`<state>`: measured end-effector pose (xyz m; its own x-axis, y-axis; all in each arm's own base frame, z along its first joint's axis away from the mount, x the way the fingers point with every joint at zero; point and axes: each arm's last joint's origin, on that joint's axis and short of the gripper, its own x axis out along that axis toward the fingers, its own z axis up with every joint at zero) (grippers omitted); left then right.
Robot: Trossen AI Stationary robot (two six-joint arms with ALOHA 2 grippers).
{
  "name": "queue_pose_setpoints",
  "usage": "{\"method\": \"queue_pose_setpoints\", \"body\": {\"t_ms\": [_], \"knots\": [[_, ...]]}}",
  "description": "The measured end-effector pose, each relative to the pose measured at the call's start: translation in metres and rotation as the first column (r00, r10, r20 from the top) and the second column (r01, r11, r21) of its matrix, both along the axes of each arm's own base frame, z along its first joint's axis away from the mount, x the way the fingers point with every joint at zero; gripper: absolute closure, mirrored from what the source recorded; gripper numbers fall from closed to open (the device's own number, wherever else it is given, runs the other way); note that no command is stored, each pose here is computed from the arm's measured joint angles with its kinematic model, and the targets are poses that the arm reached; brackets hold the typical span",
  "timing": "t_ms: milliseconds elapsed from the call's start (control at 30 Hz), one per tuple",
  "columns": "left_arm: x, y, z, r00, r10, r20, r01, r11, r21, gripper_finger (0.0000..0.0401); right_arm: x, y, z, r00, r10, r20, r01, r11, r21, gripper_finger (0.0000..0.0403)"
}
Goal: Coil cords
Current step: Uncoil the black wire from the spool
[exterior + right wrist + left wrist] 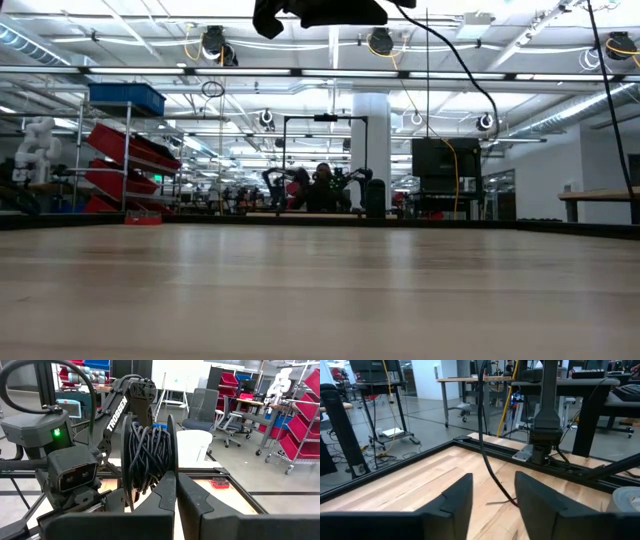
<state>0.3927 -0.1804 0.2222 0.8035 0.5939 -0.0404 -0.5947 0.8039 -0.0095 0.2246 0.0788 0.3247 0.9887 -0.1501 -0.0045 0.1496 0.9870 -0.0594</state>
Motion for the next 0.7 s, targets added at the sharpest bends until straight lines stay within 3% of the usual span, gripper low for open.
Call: {"method": "queue_pose_setpoints", "body": {"t_ms": [367,567,700], "knots": [[0.0003,-0.0004,0.0,1.0,-0.018,-0.003,0.018,1.0,0.001,0.0321,0.0039,0.0016,-0.0027,1.0,-0.001,-0.004,0.001,1.0,-0.012,0.0403],[0.0003,-0.0004,-0.0001,1.0,-0.019,-0.003,0.019,1.0,0.001,0.0388,0.0039,0.0015,-0.0023,1.0,-0.007,0.0,0.007,1.0,-0.011,0.0403],[0.0003,-0.0004,-0.0001,1.0,-0.019,-0.004,0.019,1.0,0.002,0.0393,0.0039,0.0015,-0.0023,1.0,-0.007,0.0,0.007,1.0,-0.011,0.0403]]}}
